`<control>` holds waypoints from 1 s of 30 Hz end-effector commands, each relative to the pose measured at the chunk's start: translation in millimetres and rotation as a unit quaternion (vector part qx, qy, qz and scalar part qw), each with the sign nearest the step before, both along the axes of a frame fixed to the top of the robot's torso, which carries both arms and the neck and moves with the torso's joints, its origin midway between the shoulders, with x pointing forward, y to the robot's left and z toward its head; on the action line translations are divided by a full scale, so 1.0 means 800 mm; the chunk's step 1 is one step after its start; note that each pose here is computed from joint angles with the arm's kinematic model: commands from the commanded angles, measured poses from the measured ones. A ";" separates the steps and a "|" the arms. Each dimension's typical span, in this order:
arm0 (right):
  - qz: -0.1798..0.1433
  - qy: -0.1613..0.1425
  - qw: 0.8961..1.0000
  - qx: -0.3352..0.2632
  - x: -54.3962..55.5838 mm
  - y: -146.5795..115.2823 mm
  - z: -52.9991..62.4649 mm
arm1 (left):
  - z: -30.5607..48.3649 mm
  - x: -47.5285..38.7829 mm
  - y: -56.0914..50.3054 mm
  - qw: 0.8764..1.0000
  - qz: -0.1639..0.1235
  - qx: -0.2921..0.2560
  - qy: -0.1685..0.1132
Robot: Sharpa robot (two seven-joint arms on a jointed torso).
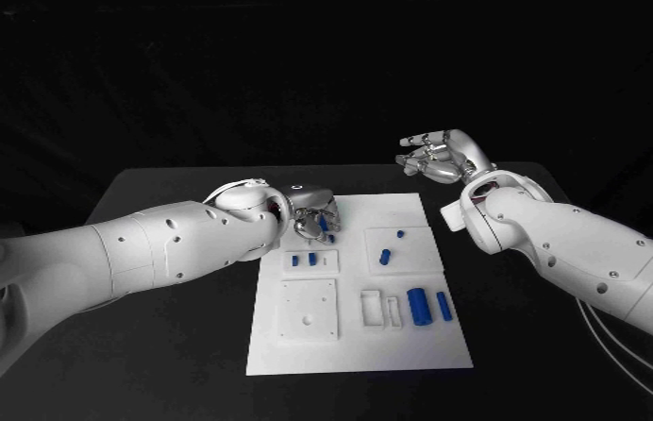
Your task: Assemble the parts on the task board
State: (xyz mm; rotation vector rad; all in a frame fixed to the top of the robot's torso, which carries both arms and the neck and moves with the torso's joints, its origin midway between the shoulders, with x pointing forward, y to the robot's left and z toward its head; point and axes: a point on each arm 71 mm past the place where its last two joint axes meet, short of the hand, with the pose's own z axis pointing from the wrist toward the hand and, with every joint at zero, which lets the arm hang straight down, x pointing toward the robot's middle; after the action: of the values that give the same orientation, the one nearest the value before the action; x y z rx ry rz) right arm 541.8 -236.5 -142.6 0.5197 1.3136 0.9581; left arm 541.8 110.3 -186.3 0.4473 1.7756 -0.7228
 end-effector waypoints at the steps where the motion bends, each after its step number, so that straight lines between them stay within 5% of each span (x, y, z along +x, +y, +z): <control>1: 0.000 -0.019 1.000 0.024 -0.001 0.001 0.004 | -0.0069 -0.002 -0.002 0.999 -0.011 0.035 -0.003; 30: -0.006 -0.027 0.999 0.037 -0.002 0.001 0.006 | -0.0214 0.003 -0.007 0.999 0.001 0.041 -0.013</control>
State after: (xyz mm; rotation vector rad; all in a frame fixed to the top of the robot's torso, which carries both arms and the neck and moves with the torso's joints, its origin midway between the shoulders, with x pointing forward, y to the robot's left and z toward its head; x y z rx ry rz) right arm 541.0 -236.6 -138.7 0.5609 1.2420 0.9966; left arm 544.1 106.7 -202.9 0.4995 1.7862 -0.6500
